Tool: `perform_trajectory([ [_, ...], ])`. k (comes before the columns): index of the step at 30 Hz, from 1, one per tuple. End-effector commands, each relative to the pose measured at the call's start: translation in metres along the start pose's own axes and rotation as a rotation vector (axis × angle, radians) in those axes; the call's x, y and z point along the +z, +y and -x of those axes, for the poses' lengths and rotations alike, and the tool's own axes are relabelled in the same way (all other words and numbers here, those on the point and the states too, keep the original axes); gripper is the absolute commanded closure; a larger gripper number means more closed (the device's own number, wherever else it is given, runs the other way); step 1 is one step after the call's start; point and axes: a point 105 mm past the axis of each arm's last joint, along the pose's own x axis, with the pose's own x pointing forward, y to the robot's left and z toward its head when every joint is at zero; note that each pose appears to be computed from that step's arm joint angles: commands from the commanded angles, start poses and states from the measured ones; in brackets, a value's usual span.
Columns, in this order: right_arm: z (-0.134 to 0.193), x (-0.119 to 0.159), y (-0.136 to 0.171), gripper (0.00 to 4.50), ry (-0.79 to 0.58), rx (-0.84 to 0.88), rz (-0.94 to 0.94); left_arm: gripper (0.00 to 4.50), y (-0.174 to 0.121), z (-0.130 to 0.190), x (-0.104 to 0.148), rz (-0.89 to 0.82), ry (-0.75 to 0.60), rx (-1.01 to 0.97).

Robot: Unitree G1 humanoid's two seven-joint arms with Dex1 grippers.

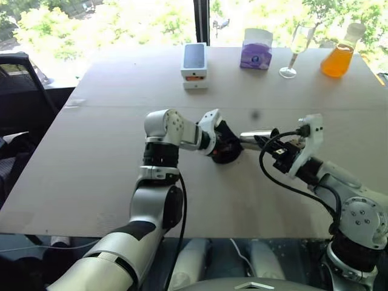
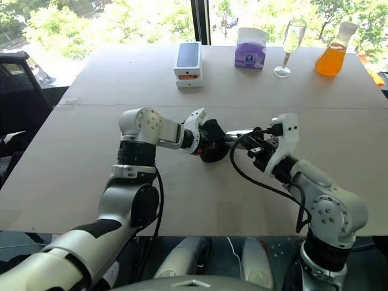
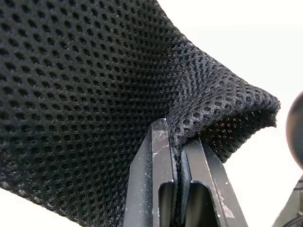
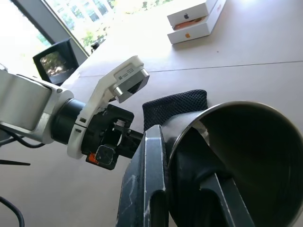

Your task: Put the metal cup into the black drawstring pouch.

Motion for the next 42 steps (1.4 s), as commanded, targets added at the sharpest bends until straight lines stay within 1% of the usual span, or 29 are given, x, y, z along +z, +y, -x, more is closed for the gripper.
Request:
perform_trajectory([
  [1,0.002,0.01,0.011,4.49,-0.093,0.03,-0.032,4.5,-0.012,0.006,0.009,-0.019,-0.016,-0.052],
  [3,-0.001,0.004,0.018,4.49,-0.1,0.069,-0.089,4.5,-0.013,0.007,0.01,-0.023,-0.012,-0.051],
  [7,-0.003,0.001,0.026,4.49,-0.139,0.118,-0.191,4.5,-0.014,0.006,0.011,-0.025,-0.007,-0.051],
  [10,-0.006,-0.013,0.031,4.49,-0.09,0.14,-0.213,4.5,-0.017,0.006,0.011,-0.025,-0.011,-0.068],
  [17,-0.013,-0.031,0.022,4.49,-0.042,0.095,-0.252,4.5,-0.028,0.01,0.014,-0.042,-0.028,-0.142],
  [21,-0.017,-0.035,0.016,4.49,-0.043,0.064,-0.25,4.5,-0.034,0.013,0.014,-0.054,-0.028,-0.187],
  [28,-0.026,-0.033,0.016,4.49,-0.039,0.035,-0.157,4.5,-0.042,0.015,0.014,-0.073,-0.018,-0.22],
  [33,-0.036,-0.041,0.034,4.49,0.018,0.096,0.03,4.5,-0.046,0.016,0.015,-0.109,-0.023,-0.2],
  [36,-0.04,-0.046,0.042,4.49,0.045,0.139,0.091,4.5,-0.049,0.019,0.02,-0.121,-0.033,-0.195],
  [42,-0.047,-0.047,0.036,4.49,0.073,0.138,0.181,4.5,-0.063,0.028,0.029,-0.204,-0.069,-0.192],
])
